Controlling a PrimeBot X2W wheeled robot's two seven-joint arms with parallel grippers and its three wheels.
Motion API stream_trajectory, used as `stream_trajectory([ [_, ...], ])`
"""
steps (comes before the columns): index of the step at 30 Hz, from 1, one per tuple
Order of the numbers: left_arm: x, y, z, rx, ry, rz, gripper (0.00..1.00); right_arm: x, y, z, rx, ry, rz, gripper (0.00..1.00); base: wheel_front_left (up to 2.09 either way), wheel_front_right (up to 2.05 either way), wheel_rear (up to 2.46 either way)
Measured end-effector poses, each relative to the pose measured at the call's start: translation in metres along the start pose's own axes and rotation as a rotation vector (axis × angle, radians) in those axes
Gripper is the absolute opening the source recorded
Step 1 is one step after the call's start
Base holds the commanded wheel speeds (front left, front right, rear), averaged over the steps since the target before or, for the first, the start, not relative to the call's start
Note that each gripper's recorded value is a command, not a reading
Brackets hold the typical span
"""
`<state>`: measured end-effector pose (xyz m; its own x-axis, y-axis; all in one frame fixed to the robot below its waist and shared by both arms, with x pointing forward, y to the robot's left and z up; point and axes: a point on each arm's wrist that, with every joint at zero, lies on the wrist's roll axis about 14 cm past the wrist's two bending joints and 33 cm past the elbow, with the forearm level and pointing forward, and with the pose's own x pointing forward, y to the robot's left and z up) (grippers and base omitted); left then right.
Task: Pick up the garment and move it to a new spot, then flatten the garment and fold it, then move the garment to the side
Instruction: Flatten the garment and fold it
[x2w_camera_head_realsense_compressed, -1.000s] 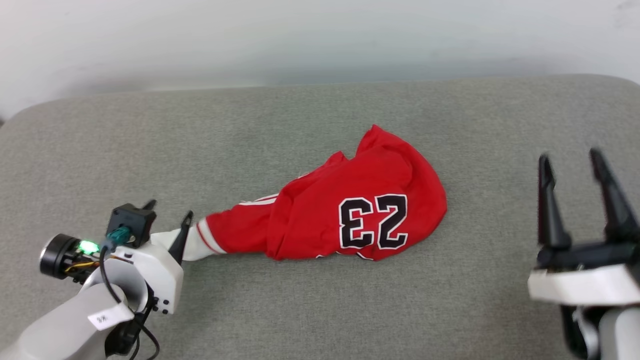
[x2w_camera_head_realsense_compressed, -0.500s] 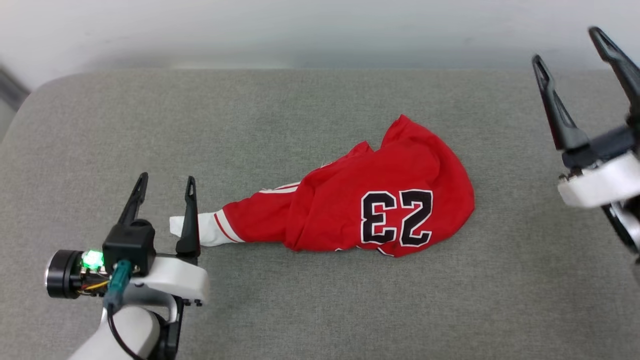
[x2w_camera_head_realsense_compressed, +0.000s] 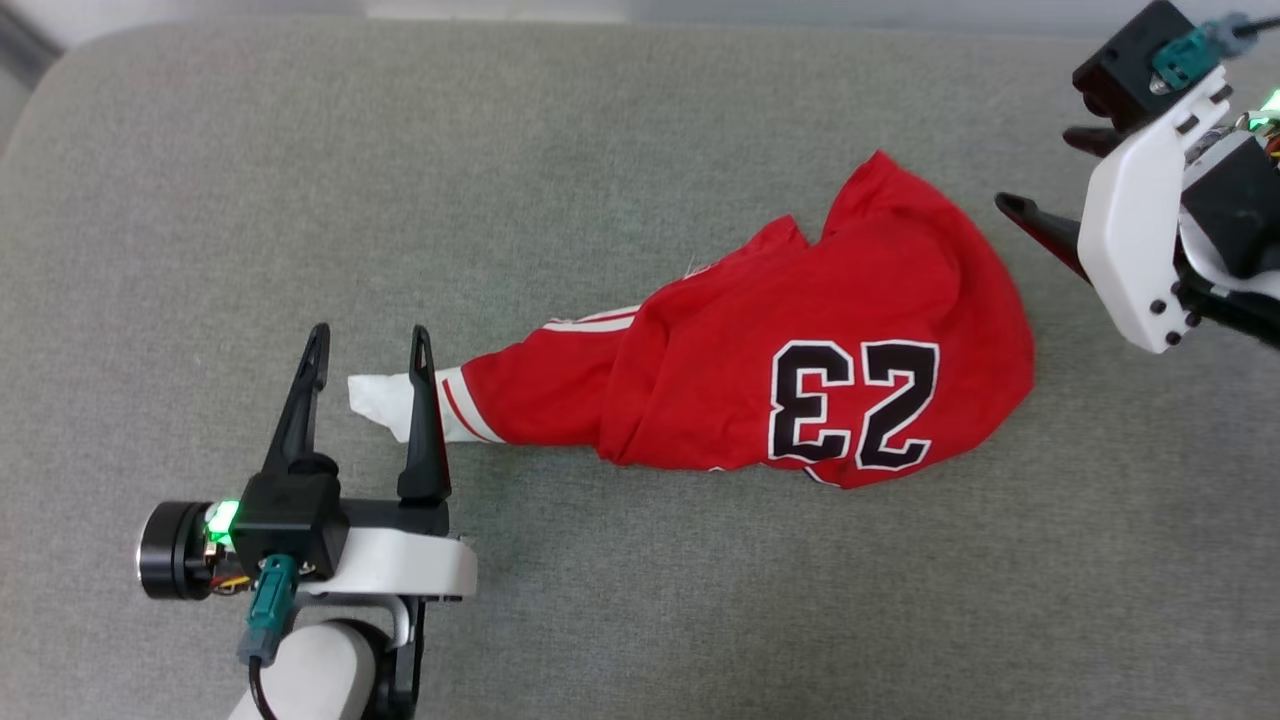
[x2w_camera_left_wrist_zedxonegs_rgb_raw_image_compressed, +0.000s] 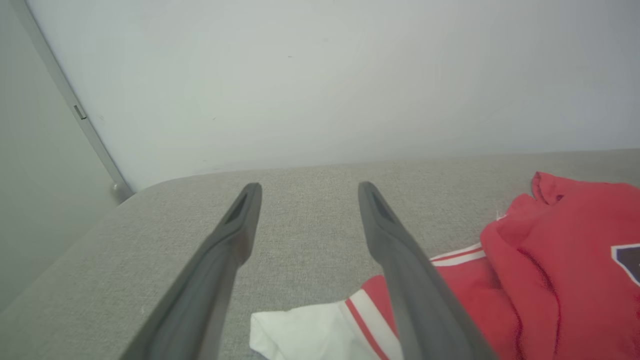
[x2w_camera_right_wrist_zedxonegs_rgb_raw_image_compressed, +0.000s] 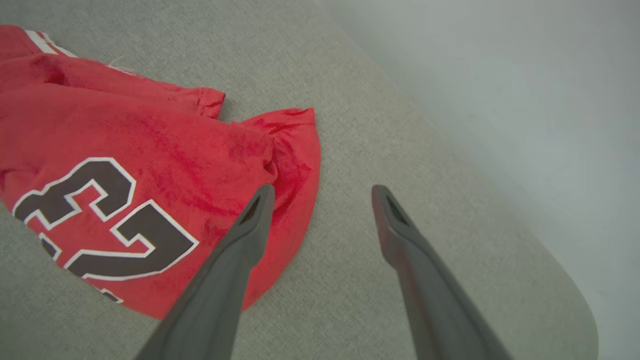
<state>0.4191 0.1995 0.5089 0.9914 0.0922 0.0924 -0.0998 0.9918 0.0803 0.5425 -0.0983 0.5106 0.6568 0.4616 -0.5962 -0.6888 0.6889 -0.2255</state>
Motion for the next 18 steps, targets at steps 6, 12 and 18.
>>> stream_trajectory([
  [6,0.016,-0.001,-0.010,-0.013,-0.001,0.019,1.00,0.033,0.000,-0.057,0.055,0.346,0.091,1.00,0.00,0.00,0.00],
  [12,0.024,0.002,-0.023,-0.015,0.019,0.043,1.00,0.073,0.014,-0.092,0.142,0.461,0.166,1.00,0.00,0.00,0.00],
  [18,0.026,0.011,-0.034,-0.009,0.043,0.072,1.00,0.095,0.034,-0.123,0.151,0.540,0.235,1.00,0.00,0.00,0.00],
])
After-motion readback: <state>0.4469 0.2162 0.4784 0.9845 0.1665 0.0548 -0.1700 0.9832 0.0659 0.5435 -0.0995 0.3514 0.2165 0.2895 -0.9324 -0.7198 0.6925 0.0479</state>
